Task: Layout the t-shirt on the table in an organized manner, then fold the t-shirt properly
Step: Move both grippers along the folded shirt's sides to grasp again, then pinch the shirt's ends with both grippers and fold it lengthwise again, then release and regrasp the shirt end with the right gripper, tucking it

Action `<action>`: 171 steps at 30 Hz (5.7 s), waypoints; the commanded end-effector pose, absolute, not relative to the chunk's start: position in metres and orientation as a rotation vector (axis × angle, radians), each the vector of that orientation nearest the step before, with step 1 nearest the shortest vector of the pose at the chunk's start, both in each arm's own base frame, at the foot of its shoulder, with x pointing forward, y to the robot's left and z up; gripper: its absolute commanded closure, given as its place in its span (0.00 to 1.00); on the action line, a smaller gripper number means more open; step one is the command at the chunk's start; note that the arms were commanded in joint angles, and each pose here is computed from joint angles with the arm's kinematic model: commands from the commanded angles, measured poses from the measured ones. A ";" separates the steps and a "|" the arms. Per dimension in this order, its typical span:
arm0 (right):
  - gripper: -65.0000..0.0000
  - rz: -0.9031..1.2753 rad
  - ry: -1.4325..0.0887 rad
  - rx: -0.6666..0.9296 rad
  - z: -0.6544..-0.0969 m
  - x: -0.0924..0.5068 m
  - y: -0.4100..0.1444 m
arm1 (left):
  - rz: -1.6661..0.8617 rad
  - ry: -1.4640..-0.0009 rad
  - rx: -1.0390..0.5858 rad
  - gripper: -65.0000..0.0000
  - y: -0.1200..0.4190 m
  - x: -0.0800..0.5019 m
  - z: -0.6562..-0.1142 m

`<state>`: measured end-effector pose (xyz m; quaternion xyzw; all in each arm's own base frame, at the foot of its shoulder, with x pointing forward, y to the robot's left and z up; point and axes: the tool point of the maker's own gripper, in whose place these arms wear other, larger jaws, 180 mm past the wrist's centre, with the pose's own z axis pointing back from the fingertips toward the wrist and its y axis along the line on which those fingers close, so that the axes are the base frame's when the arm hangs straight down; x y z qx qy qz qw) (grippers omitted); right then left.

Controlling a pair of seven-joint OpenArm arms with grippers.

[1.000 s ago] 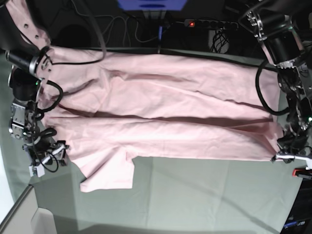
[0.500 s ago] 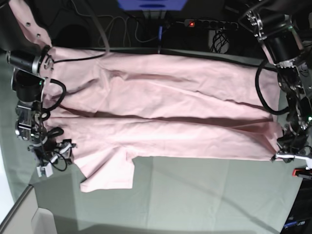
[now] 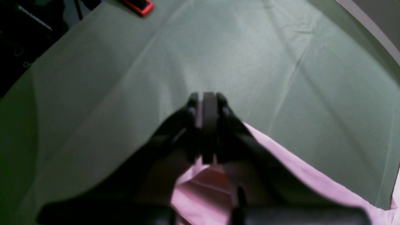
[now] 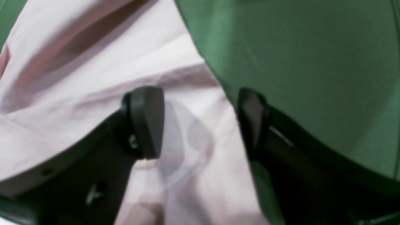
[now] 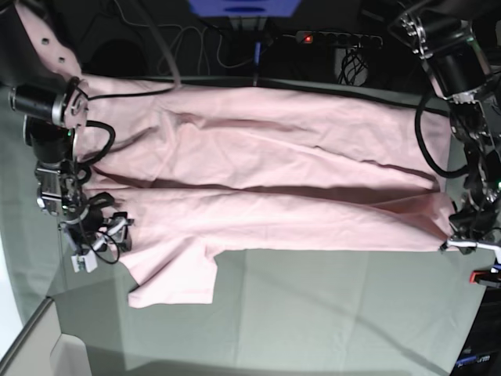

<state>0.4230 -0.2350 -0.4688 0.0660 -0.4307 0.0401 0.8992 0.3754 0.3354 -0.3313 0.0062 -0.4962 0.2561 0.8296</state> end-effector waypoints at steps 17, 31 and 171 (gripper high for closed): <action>1.00 0.139 -1.062 0.019 -0.394 0.465 -0.274 | 0.524 -1.143 0.048 1.00 0.351 0.385 -0.299; 1.00 0.332 -1.257 -0.098 -0.304 0.445 -0.251 | 0.515 -1.203 0.047 1.00 0.353 0.396 -0.274; 0.42 0.171 -0.858 0.025 -0.441 0.379 -0.254 | 0.626 -0.818 0.164 0.28 0.384 0.248 -0.411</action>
